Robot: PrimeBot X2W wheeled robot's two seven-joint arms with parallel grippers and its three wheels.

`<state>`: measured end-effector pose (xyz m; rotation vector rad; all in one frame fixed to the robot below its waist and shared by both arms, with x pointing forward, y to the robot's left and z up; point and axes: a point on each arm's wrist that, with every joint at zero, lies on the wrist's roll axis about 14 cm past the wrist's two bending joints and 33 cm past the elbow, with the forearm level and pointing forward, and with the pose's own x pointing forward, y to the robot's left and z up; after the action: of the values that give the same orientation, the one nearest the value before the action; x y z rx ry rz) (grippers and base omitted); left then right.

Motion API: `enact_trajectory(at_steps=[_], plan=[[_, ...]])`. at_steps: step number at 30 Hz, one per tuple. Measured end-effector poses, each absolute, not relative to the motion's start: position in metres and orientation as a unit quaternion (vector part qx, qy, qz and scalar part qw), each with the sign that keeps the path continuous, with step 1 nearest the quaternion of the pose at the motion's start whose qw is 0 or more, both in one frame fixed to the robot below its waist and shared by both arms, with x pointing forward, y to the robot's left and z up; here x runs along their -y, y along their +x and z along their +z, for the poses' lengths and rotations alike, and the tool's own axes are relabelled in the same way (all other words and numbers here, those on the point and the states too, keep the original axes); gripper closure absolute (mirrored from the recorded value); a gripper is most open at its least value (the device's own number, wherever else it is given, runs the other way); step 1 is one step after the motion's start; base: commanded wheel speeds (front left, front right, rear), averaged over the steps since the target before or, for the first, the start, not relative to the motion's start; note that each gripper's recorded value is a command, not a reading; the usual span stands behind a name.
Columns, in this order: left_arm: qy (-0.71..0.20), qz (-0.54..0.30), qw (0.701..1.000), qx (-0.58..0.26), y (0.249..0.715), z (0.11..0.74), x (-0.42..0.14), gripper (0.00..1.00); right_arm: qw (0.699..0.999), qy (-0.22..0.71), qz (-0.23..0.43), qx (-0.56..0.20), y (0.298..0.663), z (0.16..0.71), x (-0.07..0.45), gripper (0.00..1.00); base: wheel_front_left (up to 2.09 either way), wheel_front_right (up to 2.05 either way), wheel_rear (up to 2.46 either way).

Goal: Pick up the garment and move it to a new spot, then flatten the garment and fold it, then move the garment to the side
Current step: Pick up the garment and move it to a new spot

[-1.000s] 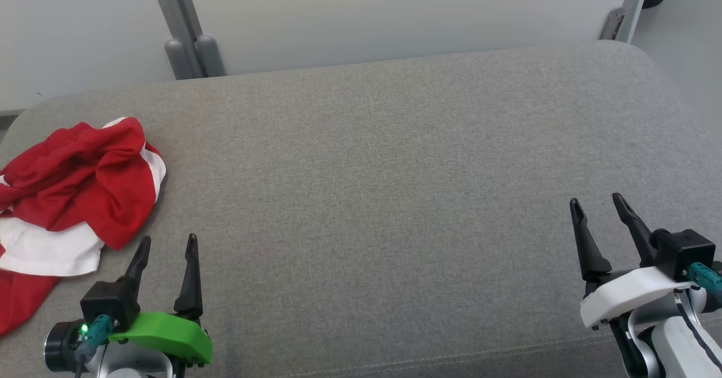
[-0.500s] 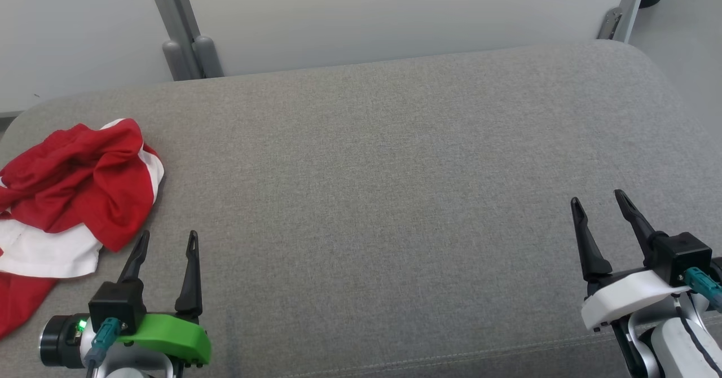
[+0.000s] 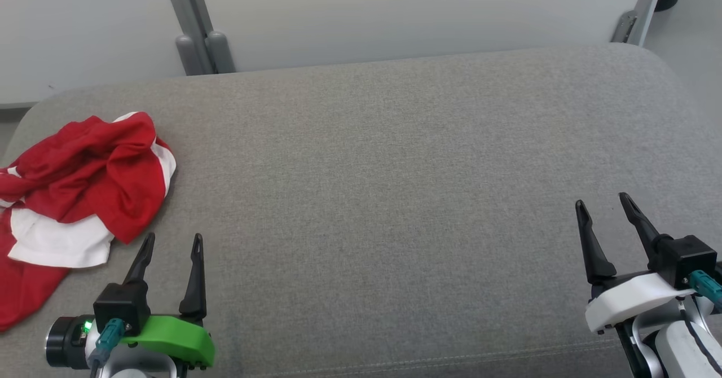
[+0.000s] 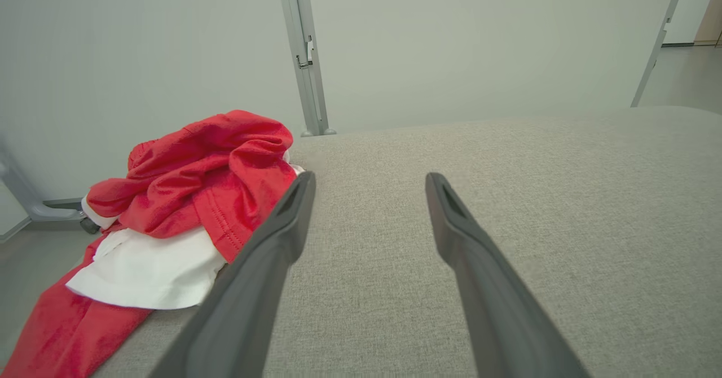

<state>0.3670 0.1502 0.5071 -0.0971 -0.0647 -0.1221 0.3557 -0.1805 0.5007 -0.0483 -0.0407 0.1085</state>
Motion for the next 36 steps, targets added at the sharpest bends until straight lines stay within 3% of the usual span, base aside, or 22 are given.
enact_trajectory(at_steps=[25, 36], plan=[[-0.046, 0.079, 0.995, 0.035, 0.320, 0.504, -0.237, 0.00, 0.970, -0.018, 0.242, 0.024, 0.375, 0.500, 0.061, 0.00, 0.00, 0.00, 0.00], [-0.096, 0.129, 0.986, 0.033, 0.340, 0.500, -0.263, 0.00, 0.961, -0.025, 0.273, 0.036, 0.404, 0.500, 0.044, 0.00, 0.00, 0.00, 0.00]])
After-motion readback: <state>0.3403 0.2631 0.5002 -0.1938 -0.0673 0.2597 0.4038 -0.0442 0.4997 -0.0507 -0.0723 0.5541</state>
